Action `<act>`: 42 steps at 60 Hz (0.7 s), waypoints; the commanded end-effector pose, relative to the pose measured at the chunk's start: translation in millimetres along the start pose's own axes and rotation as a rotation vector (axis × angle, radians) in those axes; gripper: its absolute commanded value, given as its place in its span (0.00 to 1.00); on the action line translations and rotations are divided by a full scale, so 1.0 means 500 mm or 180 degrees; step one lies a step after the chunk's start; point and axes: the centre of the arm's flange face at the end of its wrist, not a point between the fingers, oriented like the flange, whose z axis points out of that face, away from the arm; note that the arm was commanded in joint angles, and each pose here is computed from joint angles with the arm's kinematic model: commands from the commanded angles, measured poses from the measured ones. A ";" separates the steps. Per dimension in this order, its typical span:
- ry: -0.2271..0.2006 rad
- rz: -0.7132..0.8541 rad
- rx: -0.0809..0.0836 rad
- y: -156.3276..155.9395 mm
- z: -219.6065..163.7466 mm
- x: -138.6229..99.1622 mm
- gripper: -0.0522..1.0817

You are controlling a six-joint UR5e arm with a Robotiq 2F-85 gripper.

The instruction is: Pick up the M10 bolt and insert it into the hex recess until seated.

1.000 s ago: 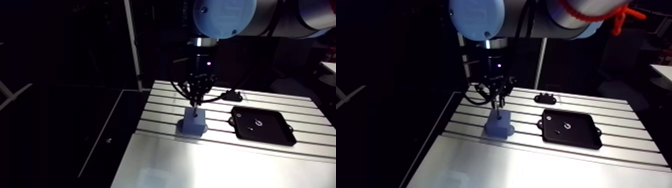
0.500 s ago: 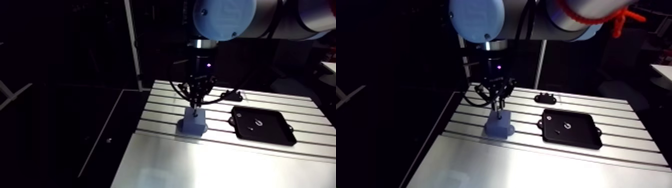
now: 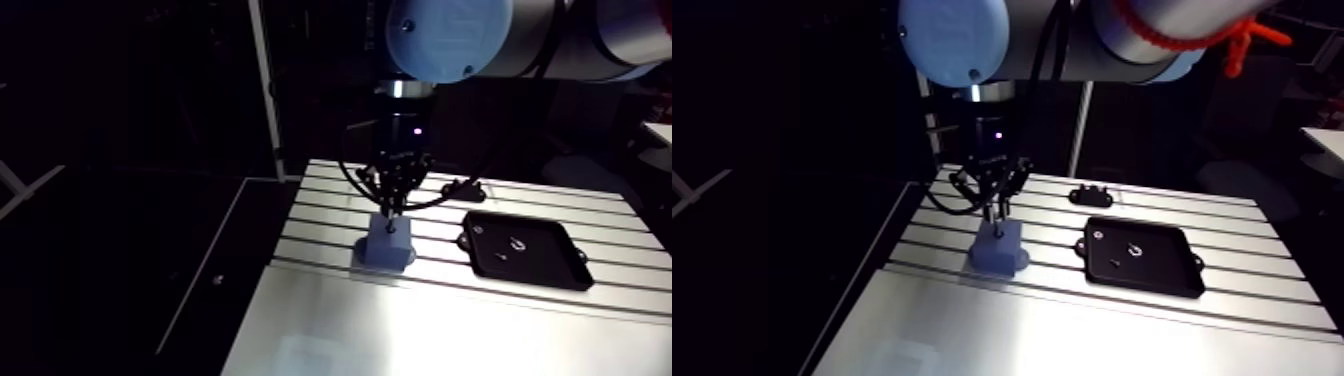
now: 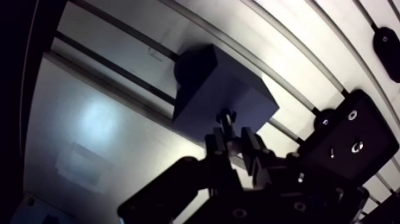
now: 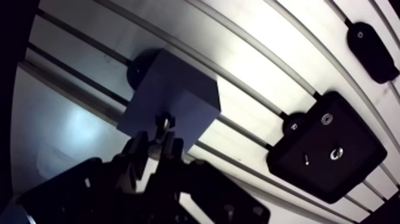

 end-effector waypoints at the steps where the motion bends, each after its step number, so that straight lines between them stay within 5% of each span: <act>1: -0.0007 -0.0002 0.0005 0.000 0.003 0.001 0.75; 42: -0.0007 -0.0003 0.0005 0.003 0.013 0.007 0.75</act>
